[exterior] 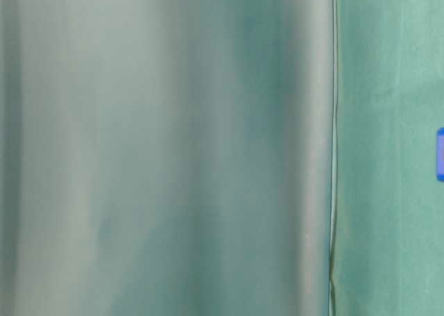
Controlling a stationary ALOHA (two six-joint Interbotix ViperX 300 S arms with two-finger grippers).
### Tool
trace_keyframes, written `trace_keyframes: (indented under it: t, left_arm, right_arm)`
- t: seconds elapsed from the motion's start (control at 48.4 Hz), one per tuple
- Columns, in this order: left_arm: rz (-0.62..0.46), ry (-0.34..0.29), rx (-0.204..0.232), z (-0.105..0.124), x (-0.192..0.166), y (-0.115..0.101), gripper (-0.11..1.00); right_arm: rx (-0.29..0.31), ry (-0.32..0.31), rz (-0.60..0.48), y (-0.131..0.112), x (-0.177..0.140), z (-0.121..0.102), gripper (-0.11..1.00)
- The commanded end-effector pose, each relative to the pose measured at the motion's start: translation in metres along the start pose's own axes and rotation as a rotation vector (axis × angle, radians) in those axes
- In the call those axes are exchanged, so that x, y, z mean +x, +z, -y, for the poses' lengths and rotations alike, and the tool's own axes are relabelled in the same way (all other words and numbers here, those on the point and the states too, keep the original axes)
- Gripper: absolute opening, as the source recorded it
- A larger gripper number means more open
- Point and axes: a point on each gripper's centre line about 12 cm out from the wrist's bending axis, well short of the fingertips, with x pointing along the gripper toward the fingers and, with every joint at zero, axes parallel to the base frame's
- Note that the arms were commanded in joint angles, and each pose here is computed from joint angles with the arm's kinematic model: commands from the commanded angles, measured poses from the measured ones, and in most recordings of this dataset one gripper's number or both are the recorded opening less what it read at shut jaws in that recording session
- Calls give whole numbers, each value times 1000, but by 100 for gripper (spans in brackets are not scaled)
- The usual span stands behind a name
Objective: Handover the blue block to the right arm after grasping it with the left arm, then place it in the designated position.
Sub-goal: 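Move the open left gripper toward the blue cube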
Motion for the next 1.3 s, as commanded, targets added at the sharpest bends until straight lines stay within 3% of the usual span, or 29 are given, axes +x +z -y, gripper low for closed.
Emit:
trace_keyframes:
  t: [0.0,0.083,0.145,0.331,0.434,0.496,0.848,1.282]
  left_arm:
    - [21,-1,1,0,4,11,3]
    - [20,-1,0,0,4,12,14]
    - [20,-2,1,0,4,12,28]
    - [21,-1,0,0,4,12,81]
    - [23,-2,1,0,4,13,98]
    - [25,-2,1,0,4,14,100]
    - [21,-1,0,0,10,17,100]
    - [-31,-1,8,0,74,31,100]
  right_arm:
    - [6,1,23,10,2,0,0]
    - [8,1,26,10,2,0,1]
    - [9,1,29,11,2,0,8]
    - [29,-1,26,10,2,0,61]
    - [30,-1,22,10,3,0,86]
    - [30,-1,25,10,3,0,93]
    - [30,-2,31,12,3,0,93]
    - [29,-6,42,13,3,1,93]
